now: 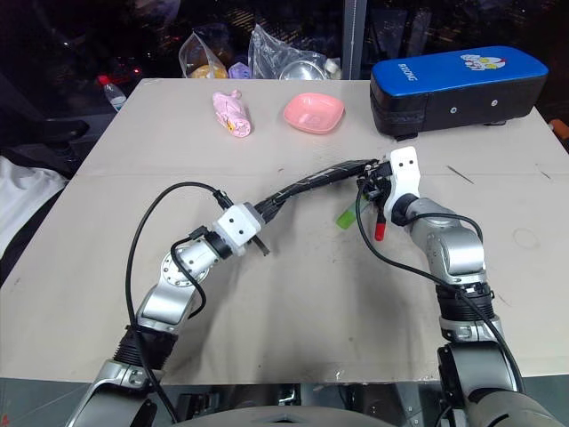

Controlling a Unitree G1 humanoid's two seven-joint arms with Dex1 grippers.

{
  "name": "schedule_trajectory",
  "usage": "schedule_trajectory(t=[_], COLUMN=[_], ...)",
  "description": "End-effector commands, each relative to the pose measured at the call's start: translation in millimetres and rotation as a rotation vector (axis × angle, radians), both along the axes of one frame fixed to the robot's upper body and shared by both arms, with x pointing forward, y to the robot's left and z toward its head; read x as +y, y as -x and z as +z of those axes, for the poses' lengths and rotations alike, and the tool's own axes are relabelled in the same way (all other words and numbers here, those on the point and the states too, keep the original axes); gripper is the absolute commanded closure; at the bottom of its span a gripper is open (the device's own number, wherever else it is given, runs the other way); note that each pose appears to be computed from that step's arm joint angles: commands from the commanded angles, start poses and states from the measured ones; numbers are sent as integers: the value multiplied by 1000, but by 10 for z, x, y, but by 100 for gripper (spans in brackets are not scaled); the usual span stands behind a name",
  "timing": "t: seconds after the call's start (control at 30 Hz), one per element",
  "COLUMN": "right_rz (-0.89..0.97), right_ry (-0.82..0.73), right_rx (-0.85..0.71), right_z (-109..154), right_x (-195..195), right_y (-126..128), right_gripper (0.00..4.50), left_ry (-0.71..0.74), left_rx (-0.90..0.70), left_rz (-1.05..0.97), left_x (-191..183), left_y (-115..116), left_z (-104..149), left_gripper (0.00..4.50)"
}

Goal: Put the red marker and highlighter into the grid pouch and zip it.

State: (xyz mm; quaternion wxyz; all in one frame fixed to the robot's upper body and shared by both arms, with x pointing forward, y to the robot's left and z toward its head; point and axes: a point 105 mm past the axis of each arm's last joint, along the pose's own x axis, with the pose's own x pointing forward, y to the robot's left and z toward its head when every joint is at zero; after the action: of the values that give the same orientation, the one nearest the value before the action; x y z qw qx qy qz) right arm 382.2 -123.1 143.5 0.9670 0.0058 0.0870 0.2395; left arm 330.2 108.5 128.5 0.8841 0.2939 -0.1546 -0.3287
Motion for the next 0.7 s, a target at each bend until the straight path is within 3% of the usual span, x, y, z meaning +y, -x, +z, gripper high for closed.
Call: schedule_trajectory(t=[0.03,0.3,0.4,0.47,0.7], right_rz=[2,4,6,9,72], right_ry=[-10,-17,-11,-7,144], right_rx=[-77,-114,-123,-126,-176], right_z=[198,260,265,262,246], right_x=[23,52,59,65,131], right_y=[-36,-75,-79,-72,-19], right_gripper=[281,281,362,447,447], left_ry=[6,2,1,2,6], left_rx=[-40,-33,-32,-32,-31], left_rz=[-6,-19,-21,-20,-22], left_x=[-19,-54,-61,-62,-87], left_y=[20,44,38,35,35], left_z=[84,66,72,76,89], left_gripper=[450,450,450,450,450])
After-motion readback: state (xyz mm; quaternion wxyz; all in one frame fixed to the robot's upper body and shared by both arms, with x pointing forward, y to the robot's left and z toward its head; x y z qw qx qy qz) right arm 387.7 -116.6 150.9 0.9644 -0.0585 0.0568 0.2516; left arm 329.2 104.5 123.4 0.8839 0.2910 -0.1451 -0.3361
